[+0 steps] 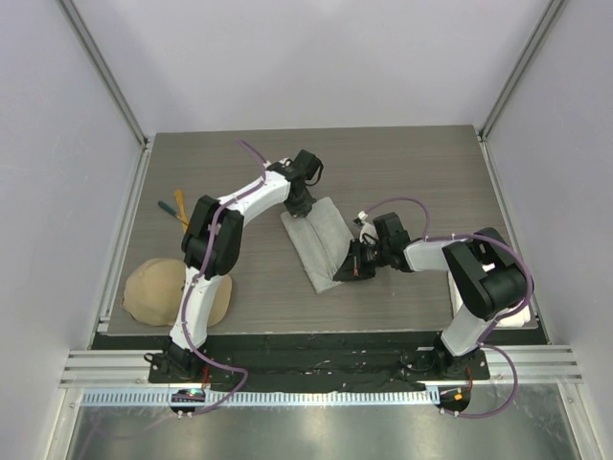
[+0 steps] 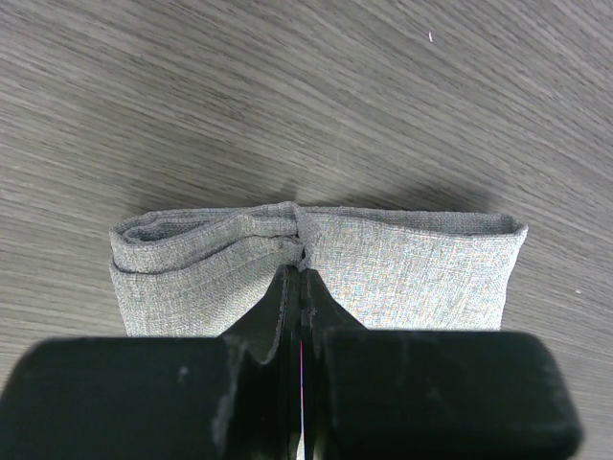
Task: Fold the napkin into a case and place the utensils inside
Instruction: Fold the lower triangle-folded napkin at the center of the board.
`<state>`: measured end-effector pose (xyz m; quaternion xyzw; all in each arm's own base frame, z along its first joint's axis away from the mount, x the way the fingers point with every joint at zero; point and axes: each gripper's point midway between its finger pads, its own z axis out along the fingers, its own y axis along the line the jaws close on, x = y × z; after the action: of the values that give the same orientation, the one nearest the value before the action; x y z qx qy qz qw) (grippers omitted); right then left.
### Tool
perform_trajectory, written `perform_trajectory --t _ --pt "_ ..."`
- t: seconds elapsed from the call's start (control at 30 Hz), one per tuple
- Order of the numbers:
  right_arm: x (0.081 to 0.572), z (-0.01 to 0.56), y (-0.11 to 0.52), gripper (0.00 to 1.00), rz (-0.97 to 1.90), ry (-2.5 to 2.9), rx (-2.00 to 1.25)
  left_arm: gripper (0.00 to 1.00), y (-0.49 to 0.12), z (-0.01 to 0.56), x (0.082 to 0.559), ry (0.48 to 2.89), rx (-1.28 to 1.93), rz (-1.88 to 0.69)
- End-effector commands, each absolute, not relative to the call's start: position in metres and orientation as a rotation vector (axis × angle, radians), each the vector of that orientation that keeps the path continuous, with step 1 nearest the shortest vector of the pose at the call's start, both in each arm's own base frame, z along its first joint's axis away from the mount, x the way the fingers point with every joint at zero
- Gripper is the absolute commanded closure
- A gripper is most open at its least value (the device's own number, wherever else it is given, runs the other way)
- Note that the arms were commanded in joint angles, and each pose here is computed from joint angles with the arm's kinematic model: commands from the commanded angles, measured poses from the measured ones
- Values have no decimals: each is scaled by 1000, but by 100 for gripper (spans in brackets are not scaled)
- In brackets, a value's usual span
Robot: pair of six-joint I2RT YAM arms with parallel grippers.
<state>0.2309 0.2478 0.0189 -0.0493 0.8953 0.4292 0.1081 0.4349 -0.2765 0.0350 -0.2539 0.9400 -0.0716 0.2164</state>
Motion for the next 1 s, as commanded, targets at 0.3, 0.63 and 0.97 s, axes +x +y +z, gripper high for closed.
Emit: perform_trajectory --t 0.3,0.63,0.97 --pt "221 7 239 99 1222 2696 -142 100 -276 91 461 2401 -702 -243" --pt "221 8 238 99 1222 2695 -136 100 -285 93 464 2379 -676 -247" --pt "219 8 237 99 1219 2700 -129 100 -302 71 475 2417 -632 -302"
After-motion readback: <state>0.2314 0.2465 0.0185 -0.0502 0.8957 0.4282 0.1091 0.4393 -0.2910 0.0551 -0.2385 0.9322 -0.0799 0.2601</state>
